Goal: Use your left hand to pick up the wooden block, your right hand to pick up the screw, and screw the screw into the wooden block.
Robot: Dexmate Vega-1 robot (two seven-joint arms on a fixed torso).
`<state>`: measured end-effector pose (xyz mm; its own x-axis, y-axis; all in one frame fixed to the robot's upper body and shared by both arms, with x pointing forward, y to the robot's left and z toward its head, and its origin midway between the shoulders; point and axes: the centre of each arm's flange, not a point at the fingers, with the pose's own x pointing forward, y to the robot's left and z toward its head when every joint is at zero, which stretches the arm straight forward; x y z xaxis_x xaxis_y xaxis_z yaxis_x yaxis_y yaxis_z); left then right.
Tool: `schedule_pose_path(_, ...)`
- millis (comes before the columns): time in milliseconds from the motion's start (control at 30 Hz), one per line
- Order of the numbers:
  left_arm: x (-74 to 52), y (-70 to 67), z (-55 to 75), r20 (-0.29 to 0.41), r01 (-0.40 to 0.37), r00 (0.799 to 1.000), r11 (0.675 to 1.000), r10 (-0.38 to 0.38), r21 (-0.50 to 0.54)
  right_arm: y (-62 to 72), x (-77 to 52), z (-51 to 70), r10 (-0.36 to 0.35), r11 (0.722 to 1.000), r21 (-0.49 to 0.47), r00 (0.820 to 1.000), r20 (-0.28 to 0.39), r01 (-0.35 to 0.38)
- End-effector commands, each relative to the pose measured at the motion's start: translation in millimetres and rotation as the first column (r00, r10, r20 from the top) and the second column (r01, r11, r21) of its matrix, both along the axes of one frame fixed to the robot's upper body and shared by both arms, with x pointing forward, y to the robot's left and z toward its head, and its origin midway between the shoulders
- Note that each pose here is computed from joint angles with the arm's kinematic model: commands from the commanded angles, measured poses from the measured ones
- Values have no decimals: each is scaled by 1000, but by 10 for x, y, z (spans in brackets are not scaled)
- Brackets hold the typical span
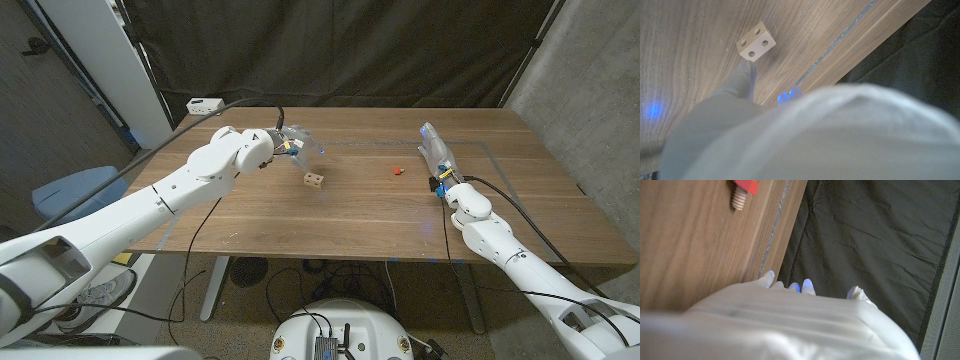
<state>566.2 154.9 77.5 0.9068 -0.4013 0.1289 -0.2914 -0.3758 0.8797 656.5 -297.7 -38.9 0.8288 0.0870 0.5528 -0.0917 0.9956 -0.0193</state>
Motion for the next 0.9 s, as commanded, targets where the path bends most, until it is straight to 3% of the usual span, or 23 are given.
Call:
schedule_pose_path(33, 37, -57, -71, -4, -30, 1000, 998, 30, 47, 15, -15, -9, -6, 1000, 7, 1000, 2, 6)
schedule_pose_path(900, 193, -87, -267, -40, -33, 999, 999, 35, 42, 35, 27, 11, -4, 1000, -18, 1000, 5, 4)
